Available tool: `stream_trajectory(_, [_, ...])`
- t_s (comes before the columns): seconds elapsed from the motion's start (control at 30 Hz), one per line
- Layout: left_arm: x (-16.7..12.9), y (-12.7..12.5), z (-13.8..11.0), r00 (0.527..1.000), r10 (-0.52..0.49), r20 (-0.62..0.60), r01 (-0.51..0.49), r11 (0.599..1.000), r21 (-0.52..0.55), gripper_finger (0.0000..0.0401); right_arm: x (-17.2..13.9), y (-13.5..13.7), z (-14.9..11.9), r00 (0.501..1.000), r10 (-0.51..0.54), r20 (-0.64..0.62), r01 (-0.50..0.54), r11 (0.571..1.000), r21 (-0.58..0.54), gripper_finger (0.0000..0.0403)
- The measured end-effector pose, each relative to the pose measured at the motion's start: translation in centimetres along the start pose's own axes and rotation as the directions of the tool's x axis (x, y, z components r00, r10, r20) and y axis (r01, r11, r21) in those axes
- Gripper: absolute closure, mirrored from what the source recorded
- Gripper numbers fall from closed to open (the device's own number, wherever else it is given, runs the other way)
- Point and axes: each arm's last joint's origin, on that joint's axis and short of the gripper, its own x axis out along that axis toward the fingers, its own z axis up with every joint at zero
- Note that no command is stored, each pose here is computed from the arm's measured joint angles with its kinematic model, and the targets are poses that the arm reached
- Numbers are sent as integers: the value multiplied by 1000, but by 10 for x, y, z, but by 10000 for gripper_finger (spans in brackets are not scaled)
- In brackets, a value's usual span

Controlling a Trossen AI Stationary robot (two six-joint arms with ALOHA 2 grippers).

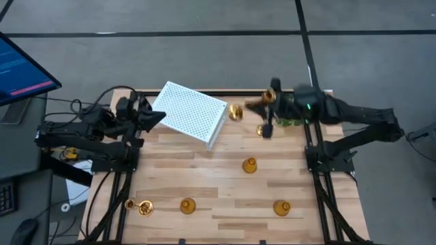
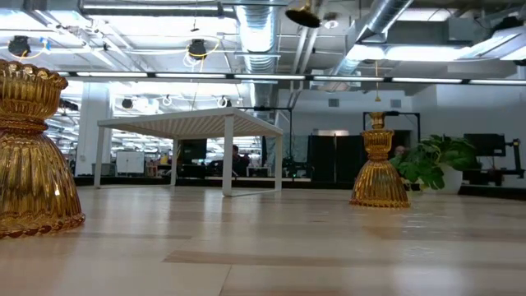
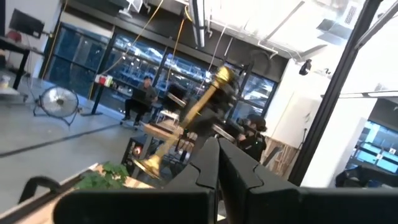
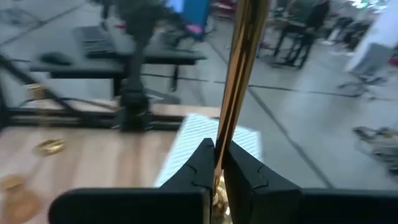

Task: Pick & Place candle stick holders
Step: Put the bottom right gold candle holder on the shelf

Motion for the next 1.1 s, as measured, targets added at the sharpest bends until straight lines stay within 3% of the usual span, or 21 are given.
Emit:
stream_trajectory(0.23, [0, 0, 0, 1000, 2, 0, -2, 1000, 4, 396, 58, -53, 7, 999, -11, -37, 12, 1000, 18, 393])
stream_trajectory(0.47, [0, 0, 0, 1000, 2, 0, -2, 1000, 4, 396, 132, -83, 1, 997, 21, -75, -18, 999, 47, 393])
stream_trajectory(0.77, [0, 0, 0, 1000, 2, 1, -2, 1000, 4, 396, 222, -101, -5, 995, 57, -84, -52, 997, 62, 392])
stream_trajectory(0.97, [0, 1, 0, 1000, 20, 5, -20, 1000, 4, 396, 269, -102, -29, 986, 76, -150, -65, 995, 75, 392])
stream_trajectory(1.1, [0, 1, 0, 1000, 28, 7, -28, 1000, 4, 396, 283, -97, -52, 970, 107, -217, -87, 991, 100, 392])
